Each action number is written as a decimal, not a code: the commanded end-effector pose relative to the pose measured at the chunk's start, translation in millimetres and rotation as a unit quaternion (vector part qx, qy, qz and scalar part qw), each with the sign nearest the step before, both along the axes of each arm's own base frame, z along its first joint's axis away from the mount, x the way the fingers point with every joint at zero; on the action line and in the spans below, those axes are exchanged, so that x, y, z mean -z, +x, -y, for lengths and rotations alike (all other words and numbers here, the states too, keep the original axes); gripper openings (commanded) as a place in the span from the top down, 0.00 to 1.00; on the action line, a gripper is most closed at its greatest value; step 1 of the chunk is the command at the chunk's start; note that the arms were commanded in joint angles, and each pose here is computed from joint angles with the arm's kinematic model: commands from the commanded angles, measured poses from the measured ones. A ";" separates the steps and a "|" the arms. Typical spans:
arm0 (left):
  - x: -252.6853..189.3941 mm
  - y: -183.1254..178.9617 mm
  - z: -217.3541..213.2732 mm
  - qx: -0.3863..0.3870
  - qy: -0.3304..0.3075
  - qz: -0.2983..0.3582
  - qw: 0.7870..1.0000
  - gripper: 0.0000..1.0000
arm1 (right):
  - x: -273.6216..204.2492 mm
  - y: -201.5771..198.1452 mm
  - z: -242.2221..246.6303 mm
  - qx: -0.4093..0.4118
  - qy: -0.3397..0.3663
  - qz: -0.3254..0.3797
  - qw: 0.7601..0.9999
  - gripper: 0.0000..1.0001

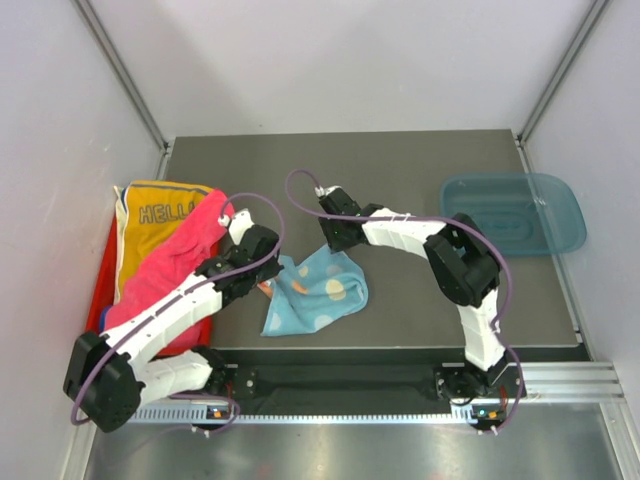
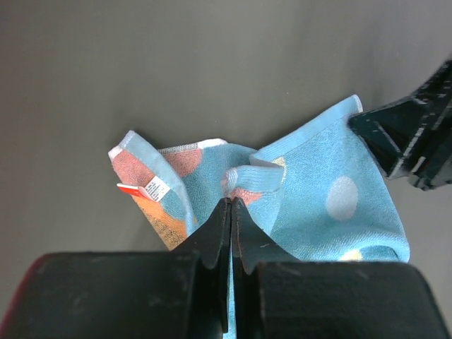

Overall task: Fold and stack the towels
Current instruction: Flatten out the crumpled towel

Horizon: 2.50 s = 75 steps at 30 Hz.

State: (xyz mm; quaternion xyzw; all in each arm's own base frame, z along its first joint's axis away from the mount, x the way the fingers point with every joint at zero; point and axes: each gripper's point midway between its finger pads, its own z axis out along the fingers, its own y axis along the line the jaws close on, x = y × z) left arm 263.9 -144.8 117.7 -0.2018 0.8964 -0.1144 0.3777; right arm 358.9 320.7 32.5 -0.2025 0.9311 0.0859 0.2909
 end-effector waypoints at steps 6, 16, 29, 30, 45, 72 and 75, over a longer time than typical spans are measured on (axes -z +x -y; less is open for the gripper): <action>-4.3 3.6 1.7 -0.003 -0.021 0.023 1.000 1.00 | -7.3 3.1 -24.8 -0.004 0.026 0.009 1.000 0.63; 1.0 5.0 3.1 -0.003 -0.022 0.023 0.999 1.00 | 6.7 0.4 -31.9 -0.006 0.038 -0.006 0.999 0.92; -94.4 48.1 21.1 0.068 0.020 0.113 0.991 1.00 | -133.8 33.4 25.0 0.081 0.073 0.154 0.982 1.00; -102.0 47.7 20.9 0.073 0.023 0.119 0.990 1.00 | -144.4 32.4 29.4 0.085 0.077 0.164 0.980 1.00; -251.6 24.6 20.0 0.189 0.047 0.254 0.947 1.00 | -343.5 -22.3 107.9 0.119 0.182 0.344 0.913 1.00; -409.3 -66.2 30.9 0.318 -0.067 0.414 0.850 1.00 | -514.5 -154.3 164.4 0.029 0.327 0.444 0.834 1.00; -409.9 -59.7 25.6 0.290 -0.072 0.408 0.863 1.00 | -511.9 -153.1 168.7 0.047 0.329 0.436 0.836 1.00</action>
